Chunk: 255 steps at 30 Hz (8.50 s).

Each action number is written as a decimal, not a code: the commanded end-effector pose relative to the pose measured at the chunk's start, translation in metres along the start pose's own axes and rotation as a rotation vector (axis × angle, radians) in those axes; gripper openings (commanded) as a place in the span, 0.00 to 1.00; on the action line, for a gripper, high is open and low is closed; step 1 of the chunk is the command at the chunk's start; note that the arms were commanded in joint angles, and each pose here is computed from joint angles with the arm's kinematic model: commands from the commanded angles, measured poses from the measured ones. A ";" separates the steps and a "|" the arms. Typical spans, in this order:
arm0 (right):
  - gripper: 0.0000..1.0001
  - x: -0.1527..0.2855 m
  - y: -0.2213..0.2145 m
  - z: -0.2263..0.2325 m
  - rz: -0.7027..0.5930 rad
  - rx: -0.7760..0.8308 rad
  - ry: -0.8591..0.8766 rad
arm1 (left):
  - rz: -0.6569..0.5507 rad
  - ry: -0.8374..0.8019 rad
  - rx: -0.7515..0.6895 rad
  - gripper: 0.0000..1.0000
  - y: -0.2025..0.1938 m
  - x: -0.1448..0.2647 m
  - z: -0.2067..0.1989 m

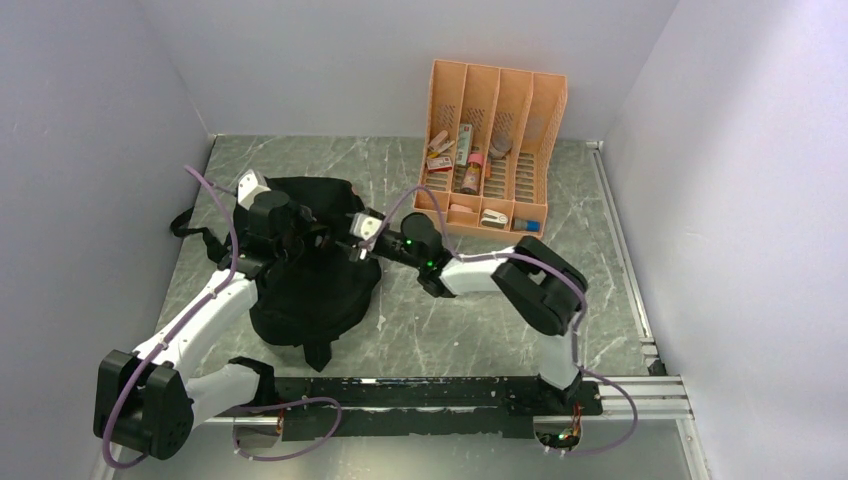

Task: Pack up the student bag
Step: Place the stationery in the student bag, then pick up the student bag at the center of the board, then place the student bag at the center of the board, then pick up the stationery from the center of the board, then place the stationery in the student bag.

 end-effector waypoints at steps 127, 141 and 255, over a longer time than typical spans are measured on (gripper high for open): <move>0.23 -0.061 -0.158 -0.109 0.617 -0.562 -0.497 | -0.085 0.145 -0.096 0.05 0.047 -0.020 0.036; 0.00 -0.027 -0.082 -0.112 0.432 -0.676 -0.560 | 0.059 -0.121 -0.183 0.05 0.024 -0.033 -0.004; 0.53 0.021 0.042 -0.017 0.204 -0.935 -0.426 | 0.014 0.129 -0.187 0.65 0.035 0.035 0.025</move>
Point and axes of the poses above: each gripper's point midway between its finger pads, its own x axis back along the fingers, its own z axis along the line the jaws close on, y = z × x, the point moved 7 cm from there along x, back along the fingers, and after that the axes turned 11 degrees about -x, right-handed, at the moved point
